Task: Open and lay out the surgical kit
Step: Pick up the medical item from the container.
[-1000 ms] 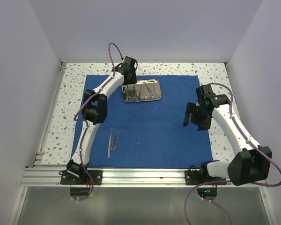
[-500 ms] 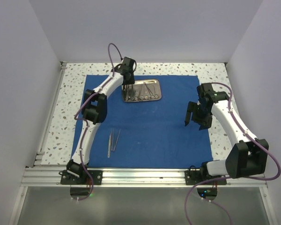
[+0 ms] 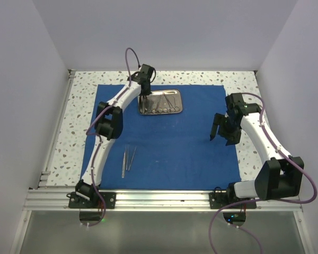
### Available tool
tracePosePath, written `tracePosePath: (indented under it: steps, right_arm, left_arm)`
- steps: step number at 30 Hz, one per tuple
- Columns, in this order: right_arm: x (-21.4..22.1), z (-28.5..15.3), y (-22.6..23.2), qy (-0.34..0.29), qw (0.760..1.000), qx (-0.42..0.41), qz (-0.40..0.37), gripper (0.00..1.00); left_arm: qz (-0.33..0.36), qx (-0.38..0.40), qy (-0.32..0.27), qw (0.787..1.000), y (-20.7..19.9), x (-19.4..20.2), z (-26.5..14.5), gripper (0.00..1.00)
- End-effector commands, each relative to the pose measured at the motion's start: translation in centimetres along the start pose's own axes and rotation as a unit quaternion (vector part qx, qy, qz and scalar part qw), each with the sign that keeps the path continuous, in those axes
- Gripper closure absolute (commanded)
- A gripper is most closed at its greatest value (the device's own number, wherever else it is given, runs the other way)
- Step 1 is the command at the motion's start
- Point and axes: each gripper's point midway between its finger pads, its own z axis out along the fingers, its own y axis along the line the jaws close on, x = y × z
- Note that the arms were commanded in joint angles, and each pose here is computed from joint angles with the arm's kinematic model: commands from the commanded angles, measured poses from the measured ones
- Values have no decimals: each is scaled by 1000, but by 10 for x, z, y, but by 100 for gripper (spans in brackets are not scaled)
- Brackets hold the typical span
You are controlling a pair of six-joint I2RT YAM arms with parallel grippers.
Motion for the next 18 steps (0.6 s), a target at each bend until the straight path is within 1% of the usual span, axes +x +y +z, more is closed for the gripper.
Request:
tracePosePath:
  steps: [1,3,5,6,7,10,14,16,17,18]
  right_arm:
    - [0,1,6,0,1000,-21,0,24]
    - [1,1,8,0,1000,-27,2,24]
    - [3,1,9,2,999,-32,4,24]
    - [3,0,9,-1,999,-35,4,24]
    - [5,0,9,1,999,-35,4,24]
    - [8,-1,10,3,999,-41,6,24]
    - [11,-4,12,2,999,-51,5,24]
    - [10,-7,13,-2,999,-54,4,24]
    - [9,-9,14,-6,998,-56,6,24]
    - [6,-12,16,-9,998,-60,6,24]
  left_arm:
    - [80,-61,146,984,31,107,36,82]
    - [94,-58,158,981,30,116,36,83]
    - [100,-53,174,978,30,126,36,97]
    - [100,-48,181,977,29,131,36,100]
    - [99,-46,189,976,29,136,36,100]
    - [88,-18,184,979,20,130,30,100]
    - [54,23,141,988,5,94,14,100]
    - [35,52,121,991,-5,72,-1,100]
    - [23,66,95,993,-10,50,-13,100]
    - [16,76,81,994,-14,39,-21,100]
